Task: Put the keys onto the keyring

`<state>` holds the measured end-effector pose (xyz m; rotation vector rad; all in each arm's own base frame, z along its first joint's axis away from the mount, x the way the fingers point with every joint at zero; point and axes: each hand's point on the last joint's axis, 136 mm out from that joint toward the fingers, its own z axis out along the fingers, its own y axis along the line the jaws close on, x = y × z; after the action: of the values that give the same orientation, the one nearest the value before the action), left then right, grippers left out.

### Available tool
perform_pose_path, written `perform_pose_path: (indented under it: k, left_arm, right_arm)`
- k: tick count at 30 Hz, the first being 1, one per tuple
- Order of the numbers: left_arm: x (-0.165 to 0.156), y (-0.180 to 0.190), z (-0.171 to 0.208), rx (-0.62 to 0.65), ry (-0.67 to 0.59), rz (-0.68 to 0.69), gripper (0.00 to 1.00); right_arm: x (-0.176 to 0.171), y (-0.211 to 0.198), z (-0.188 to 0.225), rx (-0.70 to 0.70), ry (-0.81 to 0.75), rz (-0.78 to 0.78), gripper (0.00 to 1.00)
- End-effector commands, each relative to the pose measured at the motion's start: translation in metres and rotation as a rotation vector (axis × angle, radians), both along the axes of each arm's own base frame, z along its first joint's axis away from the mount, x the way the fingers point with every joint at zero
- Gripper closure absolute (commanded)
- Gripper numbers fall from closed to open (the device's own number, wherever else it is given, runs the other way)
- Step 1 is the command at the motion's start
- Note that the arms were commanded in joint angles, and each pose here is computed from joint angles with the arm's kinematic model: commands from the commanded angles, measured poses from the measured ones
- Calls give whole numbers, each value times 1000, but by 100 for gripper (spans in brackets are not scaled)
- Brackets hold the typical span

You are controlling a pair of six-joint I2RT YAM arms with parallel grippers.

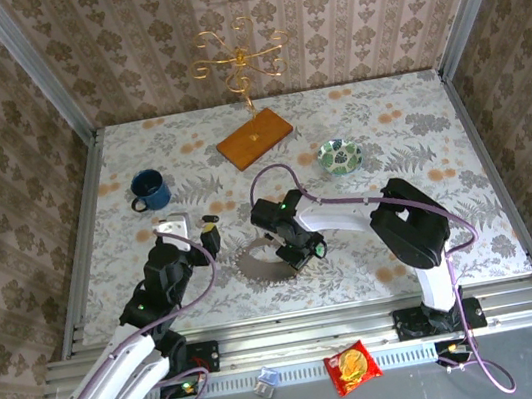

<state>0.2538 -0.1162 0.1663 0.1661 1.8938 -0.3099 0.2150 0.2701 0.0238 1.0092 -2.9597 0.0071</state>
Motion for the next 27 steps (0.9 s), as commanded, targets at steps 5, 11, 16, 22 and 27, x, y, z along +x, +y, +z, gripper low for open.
perform_pose_path:
  k: [5,11,16,22,27]
  left_arm:
    - [0,-5,17,4,-35,-36,20]
    - [-4,-22,31,-5,-87,-143,26]
    - [-13,-41,48,5,-150,-278,32]
    - [-31,-64,59,56,-194,-466,44]
    - [-58,-88,61,64,-223,-679,50]
  right_arm:
    - [15,5,39,54,-123,44,100]
    - [20,25,83,241,-230,108,100]
    - [17,45,116,435,-278,191,100]
    - [8,62,152,652,-316,334,100]
    - [4,70,170,769,-369,440,100]
